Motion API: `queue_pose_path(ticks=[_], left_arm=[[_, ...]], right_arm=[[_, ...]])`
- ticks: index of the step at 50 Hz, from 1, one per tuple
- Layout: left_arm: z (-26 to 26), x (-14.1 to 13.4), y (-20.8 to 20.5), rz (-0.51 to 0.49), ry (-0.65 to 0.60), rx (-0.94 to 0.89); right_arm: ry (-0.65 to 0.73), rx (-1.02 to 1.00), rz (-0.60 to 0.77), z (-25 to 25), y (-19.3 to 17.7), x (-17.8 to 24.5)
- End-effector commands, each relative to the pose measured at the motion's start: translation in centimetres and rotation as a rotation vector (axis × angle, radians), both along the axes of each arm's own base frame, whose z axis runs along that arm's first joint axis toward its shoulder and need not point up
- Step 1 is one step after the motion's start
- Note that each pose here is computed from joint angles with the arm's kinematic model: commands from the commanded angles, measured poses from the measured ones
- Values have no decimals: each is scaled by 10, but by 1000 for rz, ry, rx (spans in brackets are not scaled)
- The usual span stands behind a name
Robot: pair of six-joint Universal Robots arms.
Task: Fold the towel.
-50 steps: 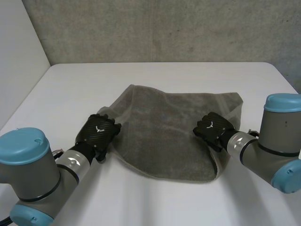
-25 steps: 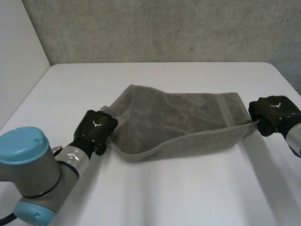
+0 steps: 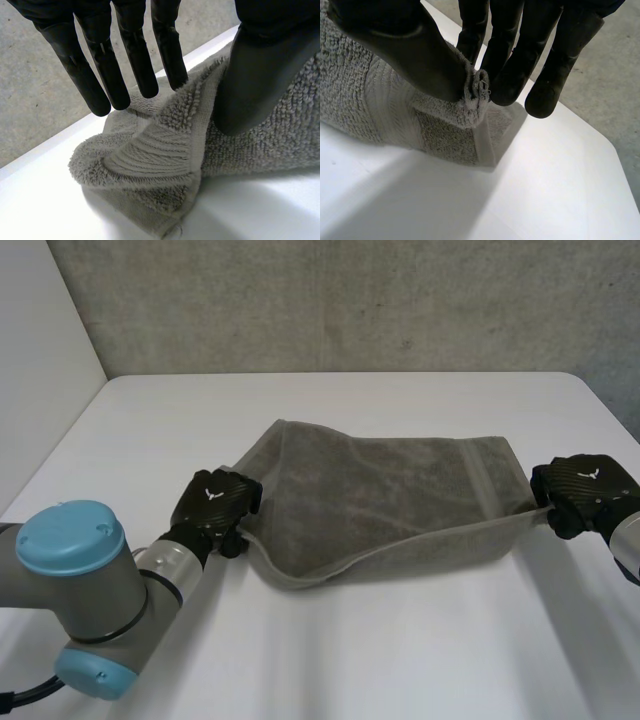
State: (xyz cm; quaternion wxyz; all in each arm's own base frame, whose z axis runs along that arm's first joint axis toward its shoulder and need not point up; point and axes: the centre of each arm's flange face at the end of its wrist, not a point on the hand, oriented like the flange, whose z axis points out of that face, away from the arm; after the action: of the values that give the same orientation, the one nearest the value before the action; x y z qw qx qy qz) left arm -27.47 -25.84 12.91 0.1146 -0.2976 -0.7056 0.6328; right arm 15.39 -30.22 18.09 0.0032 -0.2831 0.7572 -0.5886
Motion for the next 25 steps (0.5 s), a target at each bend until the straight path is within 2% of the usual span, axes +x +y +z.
queue_pose_path(ticks=[1, 4, 9, 15, 20, 23, 25], left_arm=[[-4, -3, -16, 40, -4, -17], [-6, -2, -21, 66, -10, -20], [-10, 3, -35, 177, -33, -29], [-5, 7, -37, 214, -32, -41], [37, 10, -36, 221, 14, -132], [51, 11, -36, 222, 34, -164], [85, 12, -33, 223, 80, -245]], right_arm=[[-1, -11, -29, 1, -6, -9], [0, -16, -32, 1, -7, -10], [0, -31, -48, 2, -10, -14], [3, -49, -55, 4, -13, -15], [8, -67, -60, 11, -14, -14], [3, -123, -66, 31, -16, -13], [-15, -169, -71, 51, -15, -13]])
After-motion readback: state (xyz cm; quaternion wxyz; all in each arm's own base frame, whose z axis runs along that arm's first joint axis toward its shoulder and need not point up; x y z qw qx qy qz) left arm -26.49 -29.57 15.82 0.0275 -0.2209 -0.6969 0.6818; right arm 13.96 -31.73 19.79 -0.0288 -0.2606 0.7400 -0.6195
